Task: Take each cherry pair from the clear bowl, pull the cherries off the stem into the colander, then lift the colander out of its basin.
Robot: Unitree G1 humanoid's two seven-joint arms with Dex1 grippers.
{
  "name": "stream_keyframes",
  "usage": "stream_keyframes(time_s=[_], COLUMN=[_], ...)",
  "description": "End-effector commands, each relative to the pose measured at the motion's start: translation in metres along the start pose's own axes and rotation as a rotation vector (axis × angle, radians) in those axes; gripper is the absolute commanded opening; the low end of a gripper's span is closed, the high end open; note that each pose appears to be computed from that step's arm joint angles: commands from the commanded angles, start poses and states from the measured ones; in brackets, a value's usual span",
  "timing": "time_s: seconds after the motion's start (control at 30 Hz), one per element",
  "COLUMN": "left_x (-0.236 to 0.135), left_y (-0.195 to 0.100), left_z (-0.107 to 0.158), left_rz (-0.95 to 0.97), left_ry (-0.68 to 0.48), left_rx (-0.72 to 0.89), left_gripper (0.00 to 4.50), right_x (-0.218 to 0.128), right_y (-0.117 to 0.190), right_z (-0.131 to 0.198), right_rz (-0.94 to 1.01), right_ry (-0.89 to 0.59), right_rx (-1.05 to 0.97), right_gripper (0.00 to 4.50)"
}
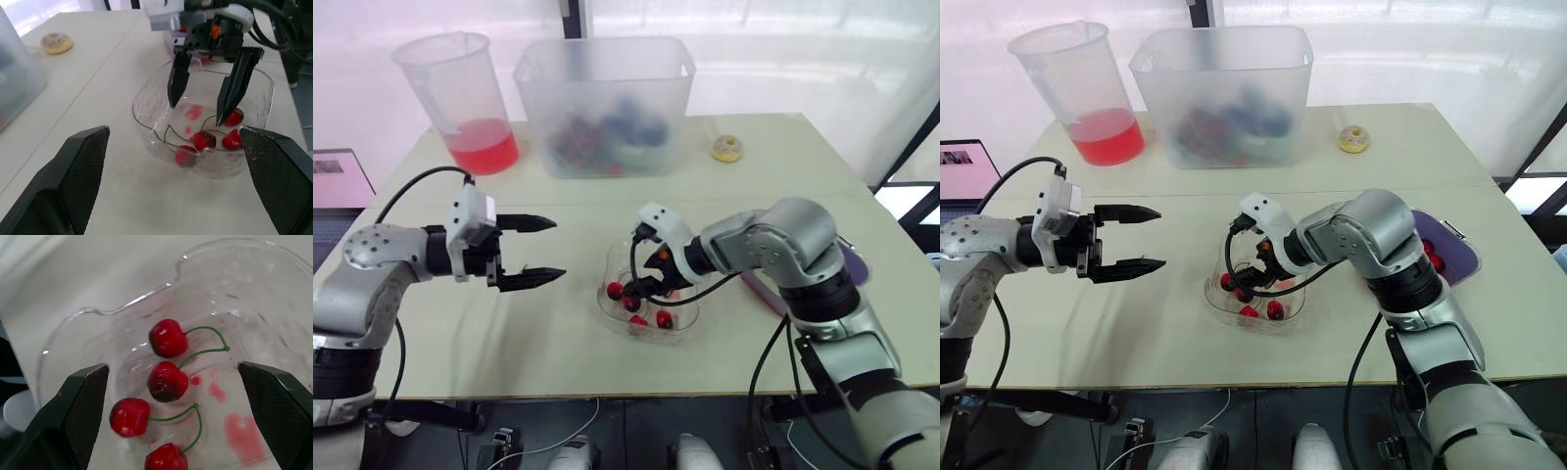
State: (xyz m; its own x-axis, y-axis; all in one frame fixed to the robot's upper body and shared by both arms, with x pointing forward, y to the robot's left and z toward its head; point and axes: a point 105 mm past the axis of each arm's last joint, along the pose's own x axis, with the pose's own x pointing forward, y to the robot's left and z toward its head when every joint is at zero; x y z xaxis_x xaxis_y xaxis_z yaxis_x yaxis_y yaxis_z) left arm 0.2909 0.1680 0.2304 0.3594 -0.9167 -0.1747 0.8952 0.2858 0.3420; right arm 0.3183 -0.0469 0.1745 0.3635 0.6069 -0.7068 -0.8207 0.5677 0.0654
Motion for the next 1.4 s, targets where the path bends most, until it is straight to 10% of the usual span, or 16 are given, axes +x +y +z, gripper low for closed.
stream_keyframes(time_s=[0.03, 0.1, 0.77, 1.0, 1.4], left_x=[-0.004, -0.005, -0.003, -0.004, 0.001], left_y=[0.002, 0.002, 0.004, 0.003, 0.010], left_z=[0.009, 0.009, 0.005, 0.006, 0.024], left_rz=[0.022, 0.025, 0.009, 0.001, 0.014], left_ry=[-0.010, -0.004, 0.035, 0.029, -0.112], left_rx=[0.020, 0.014, 0.006, 0.000, -0.084], left_gripper=[4.50, 4.50, 4.50, 4.50, 4.50], right_x=[0.002, 0.007, 0.037, 0.038, -0.025], right_y=[0.002, 0.004, 0.009, 0.007, 0.020], right_z=[0.003, -0.001, -0.015, -0.016, 0.022], right_rz=[-0.010, -0.002, 0.004, 0.000, -0.001], right_ry=[-0.001, 0.018, 0.052, 0.057, -0.098], right_rx=[-0.009, -0.016, -0.012, -0.021, -0.429], right_gripper=[3.60, 2.80, 2.80, 0.55, 0.55])
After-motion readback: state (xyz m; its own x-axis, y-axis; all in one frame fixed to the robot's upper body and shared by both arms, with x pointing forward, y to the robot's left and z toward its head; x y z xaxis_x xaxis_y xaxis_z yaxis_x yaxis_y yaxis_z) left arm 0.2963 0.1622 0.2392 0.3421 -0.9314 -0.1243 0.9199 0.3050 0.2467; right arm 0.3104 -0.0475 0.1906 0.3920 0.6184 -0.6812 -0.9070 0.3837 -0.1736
